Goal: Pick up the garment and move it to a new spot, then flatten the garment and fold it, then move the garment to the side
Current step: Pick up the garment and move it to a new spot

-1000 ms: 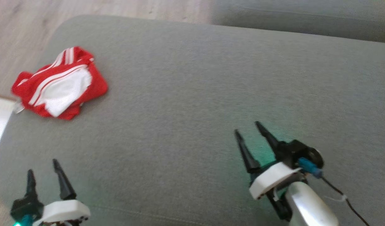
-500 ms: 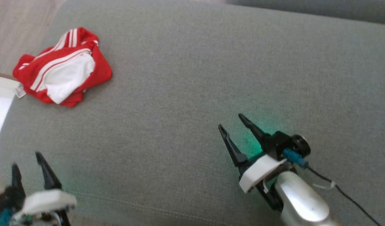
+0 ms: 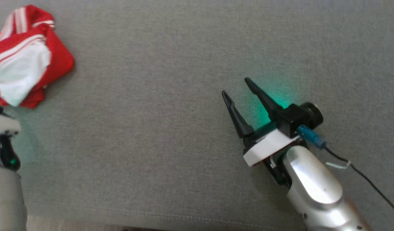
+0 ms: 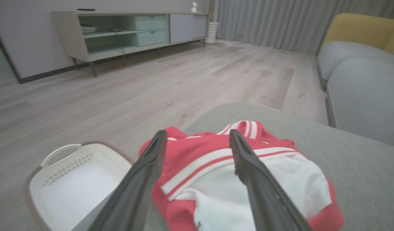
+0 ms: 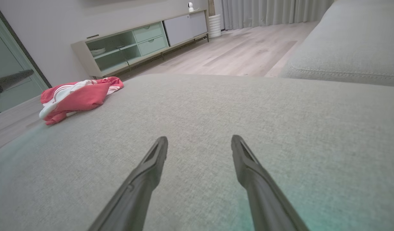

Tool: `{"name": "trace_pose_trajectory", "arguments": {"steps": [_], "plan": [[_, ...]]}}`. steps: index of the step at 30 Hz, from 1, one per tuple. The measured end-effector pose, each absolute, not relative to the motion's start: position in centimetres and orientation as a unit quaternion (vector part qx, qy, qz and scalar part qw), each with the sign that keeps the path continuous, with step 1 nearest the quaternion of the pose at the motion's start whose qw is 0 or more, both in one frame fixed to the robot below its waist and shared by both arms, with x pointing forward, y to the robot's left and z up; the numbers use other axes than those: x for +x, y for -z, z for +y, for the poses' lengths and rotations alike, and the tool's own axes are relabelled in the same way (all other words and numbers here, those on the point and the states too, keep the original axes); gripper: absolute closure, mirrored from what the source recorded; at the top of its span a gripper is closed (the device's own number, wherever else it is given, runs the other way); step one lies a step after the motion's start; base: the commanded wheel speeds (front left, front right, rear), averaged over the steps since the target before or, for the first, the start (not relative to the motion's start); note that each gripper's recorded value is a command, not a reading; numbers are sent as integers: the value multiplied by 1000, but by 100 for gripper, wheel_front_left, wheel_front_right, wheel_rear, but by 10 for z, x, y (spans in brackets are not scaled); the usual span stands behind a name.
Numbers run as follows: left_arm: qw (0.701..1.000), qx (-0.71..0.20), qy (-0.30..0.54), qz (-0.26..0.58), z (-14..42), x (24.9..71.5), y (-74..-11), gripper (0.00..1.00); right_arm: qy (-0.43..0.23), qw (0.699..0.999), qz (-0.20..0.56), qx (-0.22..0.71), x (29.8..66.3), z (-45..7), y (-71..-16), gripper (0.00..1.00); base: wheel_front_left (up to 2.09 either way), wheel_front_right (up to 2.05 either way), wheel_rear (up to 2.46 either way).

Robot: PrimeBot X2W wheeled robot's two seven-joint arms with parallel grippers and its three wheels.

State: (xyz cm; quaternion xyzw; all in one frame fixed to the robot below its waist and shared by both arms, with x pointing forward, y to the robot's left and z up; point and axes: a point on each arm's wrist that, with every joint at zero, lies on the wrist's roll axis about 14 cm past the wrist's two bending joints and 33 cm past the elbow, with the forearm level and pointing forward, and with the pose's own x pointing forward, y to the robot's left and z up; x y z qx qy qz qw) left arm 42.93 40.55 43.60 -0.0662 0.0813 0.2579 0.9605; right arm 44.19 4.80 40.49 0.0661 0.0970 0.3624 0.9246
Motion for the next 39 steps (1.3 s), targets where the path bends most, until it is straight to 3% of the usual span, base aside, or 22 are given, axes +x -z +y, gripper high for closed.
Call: {"name": "trace_pose_trajectory", "arguments": {"steps": [7,15,16,17,22,28,33,39], "plan": [[956,-91,-213,182,381,475,-389,0,-333,936,95,61,459,25,-395,0,0,0,0],[932,-122,-196,279,365,480,-342,0,-296,949,96,51,471,-3,-390,0,0,0,0],[933,-123,-195,278,365,481,-343,78,-294,950,95,51,471,-5,-390,0,0,0,0],[934,-121,-191,278,363,481,-344,100,-291,951,94,51,472,-7,-392,0,0,0,0],[947,-111,-167,253,353,490,-361,100,-285,953,89,50,471,-10,-399,0,0,0,0],[986,-66,-68,138,310,531,-435,100,-274,958,70,57,469,-16,-421,0,0,0,0],[997,-54,54,26,231,565,-513,100,-247,965,67,63,459,-35,-431,0,0,0,0],[974,-103,196,-36,108,566,-558,100,-198,976,54,69,454,-69,-446,0,0,0,0]]}}
